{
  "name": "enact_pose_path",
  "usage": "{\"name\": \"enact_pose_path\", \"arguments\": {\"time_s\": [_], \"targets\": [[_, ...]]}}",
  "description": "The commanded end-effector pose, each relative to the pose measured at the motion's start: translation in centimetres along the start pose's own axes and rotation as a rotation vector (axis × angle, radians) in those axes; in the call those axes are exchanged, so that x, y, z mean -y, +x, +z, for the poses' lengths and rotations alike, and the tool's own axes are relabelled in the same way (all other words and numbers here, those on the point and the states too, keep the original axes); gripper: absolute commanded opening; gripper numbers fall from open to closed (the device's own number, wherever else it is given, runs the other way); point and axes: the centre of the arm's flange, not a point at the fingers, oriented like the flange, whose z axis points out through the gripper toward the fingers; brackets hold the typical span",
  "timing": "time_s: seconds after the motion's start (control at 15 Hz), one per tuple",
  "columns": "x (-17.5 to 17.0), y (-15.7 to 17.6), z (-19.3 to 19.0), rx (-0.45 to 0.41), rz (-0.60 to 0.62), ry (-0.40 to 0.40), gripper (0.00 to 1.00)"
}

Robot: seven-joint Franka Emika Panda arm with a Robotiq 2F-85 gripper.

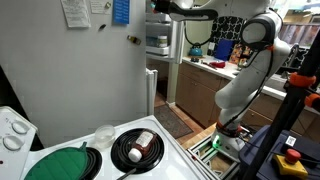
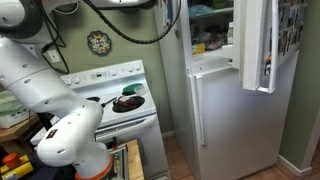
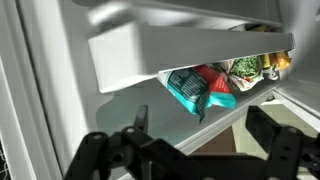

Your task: Remove the white and green pack from the open fridge and put it in the clear container on the stove.

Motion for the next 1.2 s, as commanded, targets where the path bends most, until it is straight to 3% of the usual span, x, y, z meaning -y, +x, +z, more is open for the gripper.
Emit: {"name": "enact_pose_path", "arguments": {"time_s": [0.0, 0.33, 0.4, 0.67, 1.13], "targets": [[0.9, 0.0, 2.4, -0.058, 0.039, 0.021, 1.00], [1.0, 0.1, 4.2, -0.097, 0.065, 0.020, 0.98], [0.9, 0.2, 4.5, -0.100, 0.067, 0.018, 0.85], [0.7, 0.4, 5.5, -0.095, 0.081, 0.012, 0.52], [-0.3, 1.9, 5.9, -0.099, 0.097, -0.027, 0.02]]}}
